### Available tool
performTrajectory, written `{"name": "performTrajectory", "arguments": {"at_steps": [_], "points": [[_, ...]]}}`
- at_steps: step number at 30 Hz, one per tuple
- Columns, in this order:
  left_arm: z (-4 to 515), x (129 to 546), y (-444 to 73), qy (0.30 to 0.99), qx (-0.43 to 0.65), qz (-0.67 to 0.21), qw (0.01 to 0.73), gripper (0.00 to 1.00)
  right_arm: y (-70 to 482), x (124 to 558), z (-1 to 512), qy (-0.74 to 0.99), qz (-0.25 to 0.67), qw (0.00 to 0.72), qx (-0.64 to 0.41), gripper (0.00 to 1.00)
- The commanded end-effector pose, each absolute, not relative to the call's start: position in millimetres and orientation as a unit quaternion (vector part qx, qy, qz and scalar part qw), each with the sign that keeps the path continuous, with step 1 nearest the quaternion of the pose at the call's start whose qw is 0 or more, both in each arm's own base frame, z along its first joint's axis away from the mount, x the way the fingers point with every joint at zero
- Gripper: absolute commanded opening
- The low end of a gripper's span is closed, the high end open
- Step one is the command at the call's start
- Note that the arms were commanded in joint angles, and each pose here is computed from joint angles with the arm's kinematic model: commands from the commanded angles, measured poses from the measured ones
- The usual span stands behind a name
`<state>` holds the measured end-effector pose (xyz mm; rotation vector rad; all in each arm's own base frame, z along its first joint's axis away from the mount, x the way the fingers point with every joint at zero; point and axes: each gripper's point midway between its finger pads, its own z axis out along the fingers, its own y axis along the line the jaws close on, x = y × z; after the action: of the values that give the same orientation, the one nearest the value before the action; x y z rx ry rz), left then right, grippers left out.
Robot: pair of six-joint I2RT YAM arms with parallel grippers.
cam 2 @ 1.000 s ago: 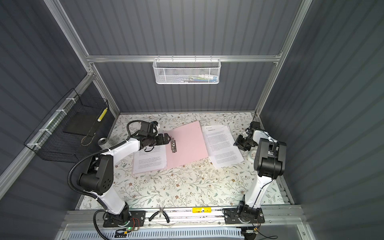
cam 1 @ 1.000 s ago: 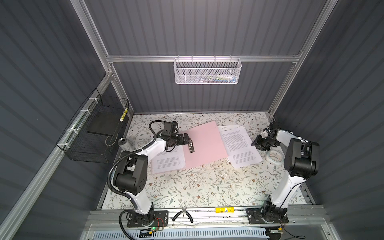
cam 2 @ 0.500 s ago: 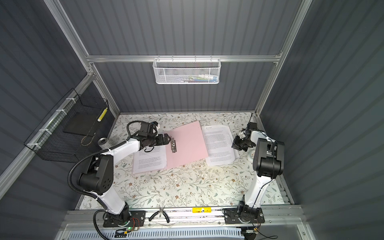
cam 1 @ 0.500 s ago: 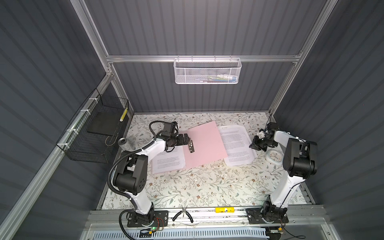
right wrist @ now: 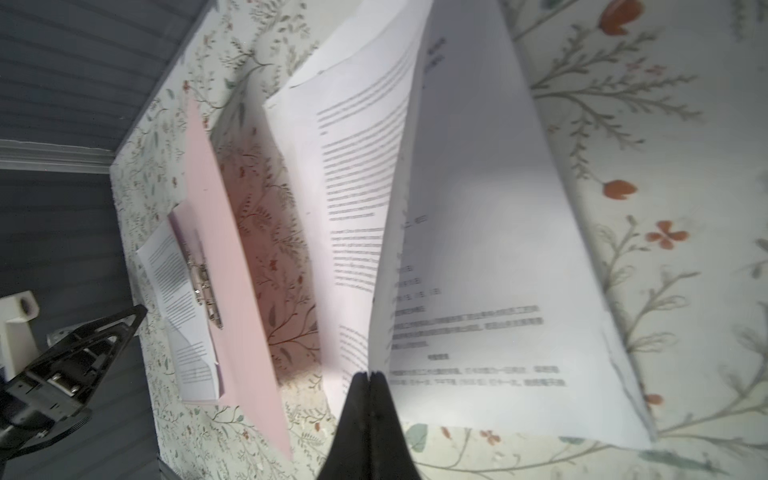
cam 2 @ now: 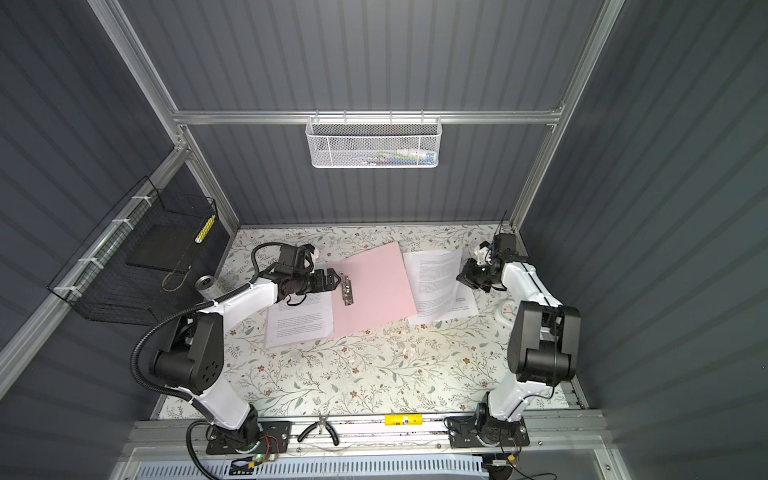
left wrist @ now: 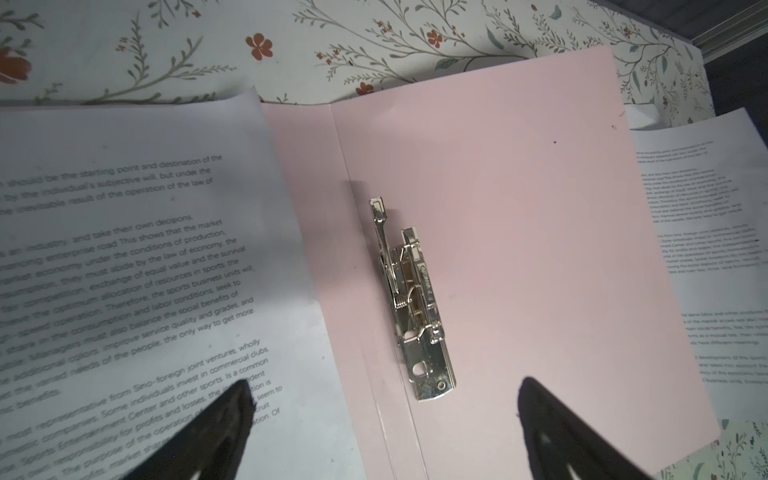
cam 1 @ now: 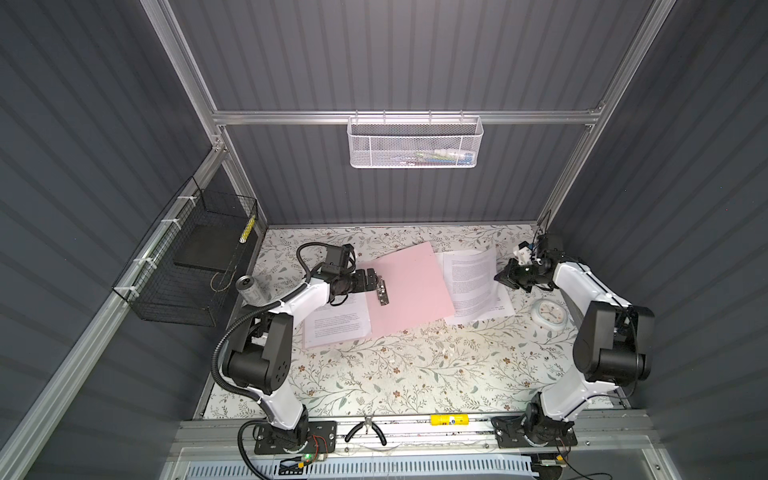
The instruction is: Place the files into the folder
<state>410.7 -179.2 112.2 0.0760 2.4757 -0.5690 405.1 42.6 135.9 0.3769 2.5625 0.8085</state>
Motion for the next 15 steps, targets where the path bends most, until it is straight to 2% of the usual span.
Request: {"name": "performTrajectory", "arguments": {"at_steps": [1, 6, 11, 15], "points": [[142, 411, -170, 0.927, 0.023, -0.191, 0.321, 1.00, 70, 410, 172, 0.906, 0.329, 0.239, 0.116, 0.00], [157, 404, -163, 0.925, 0.049, -0.169, 0.337, 0.99, 105, 433, 231, 0.877, 0.377, 0.283, 0.094, 0.00], [161, 406, -149, 0.927, 0.039, -0.134, 0.349, 1.00, 152, 449, 299, 0.860, 0.373, 0.347, 0.028, 0.00], [168, 409, -138, 0.925, 0.026, -0.107, 0.365, 0.99, 192, 449, 344, 0.844, 0.386, 0.371, -0.026, 0.00]]}}
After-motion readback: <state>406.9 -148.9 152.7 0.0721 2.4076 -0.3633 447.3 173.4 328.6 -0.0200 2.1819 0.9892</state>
